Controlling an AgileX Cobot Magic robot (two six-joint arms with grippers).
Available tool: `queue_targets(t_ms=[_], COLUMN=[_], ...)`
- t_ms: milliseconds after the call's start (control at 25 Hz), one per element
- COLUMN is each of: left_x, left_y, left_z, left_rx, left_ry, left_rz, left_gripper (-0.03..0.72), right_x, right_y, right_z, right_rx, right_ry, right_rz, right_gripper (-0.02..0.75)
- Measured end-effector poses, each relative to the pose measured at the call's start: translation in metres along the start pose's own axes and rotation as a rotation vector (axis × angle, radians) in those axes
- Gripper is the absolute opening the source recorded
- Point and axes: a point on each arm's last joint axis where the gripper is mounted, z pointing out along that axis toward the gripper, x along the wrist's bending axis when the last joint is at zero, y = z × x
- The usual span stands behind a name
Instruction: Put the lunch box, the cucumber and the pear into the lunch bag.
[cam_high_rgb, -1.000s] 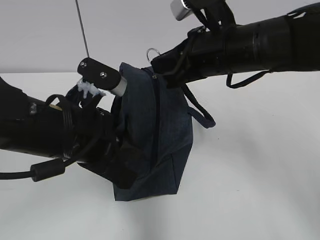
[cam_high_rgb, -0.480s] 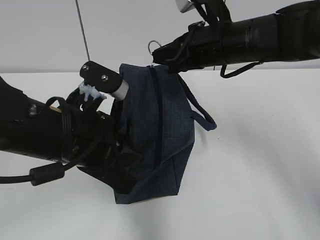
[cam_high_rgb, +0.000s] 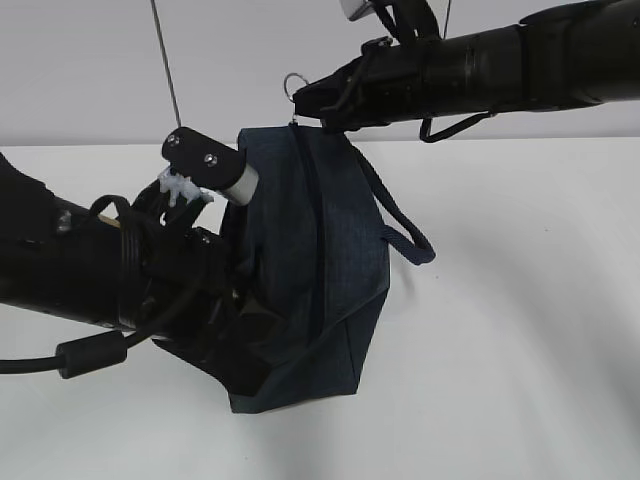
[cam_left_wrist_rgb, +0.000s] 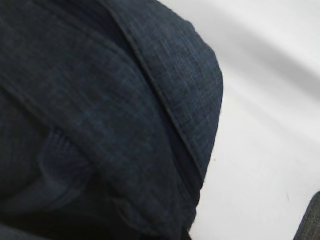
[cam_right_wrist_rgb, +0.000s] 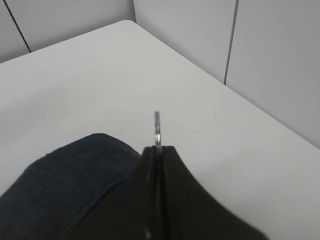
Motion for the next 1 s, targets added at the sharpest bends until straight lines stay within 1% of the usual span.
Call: queue_targets(t_ms=[200, 440, 640, 760, 880, 960, 1000], left_x=[0.0, -0.001, -0.002, -0.002, -0.002, -0.002, -0.003], left_y=[0.0, 0.002, 0.003, 0.003, 0.003, 0.003, 0.002], left_z=[0.0, -0.007, -0.009, -0.009, -0.009, -0.01, -0.01], left_rx=[0.003, -0.017, -0.022, -0.022, -0.023, -0.021, -0.016], left_ry=[-0.004, 0.0, 0.0, 0.0, -0.001, -0.006, -0.012], left_rz=[-0.002, 0.008, 0.011, -0.004, -0.021, -0.031, -0.033], left_gripper=[0.003, 0.003, 0.003, 0.011, 0.053, 0.111, 0.153], right_x=[-0.011, -0.025, -0.026, -0.026, -0.025, -0.025, -0.025], right_y=[-0.002, -0.015, -0.016, -0.015, -0.015, -0.014, -0.014], right_z=[0.009, 0.018, 0.017, 0.017, 0.017, 0.017, 0.017], right_rx=[0.0, 0.015, 0.014, 0.011, 0.004, 0.003, 0.002], right_ry=[-0.008, -0.017, -0.019, -0.013, -0.001, -0.001, 0.001], right_rz=[-0.012, 0.007, 0.011, 0.012, 0.014, 0.016, 0.018], right_gripper=[0.0, 0.0, 0.0, 0.0, 0.0, 0.0, 0.0])
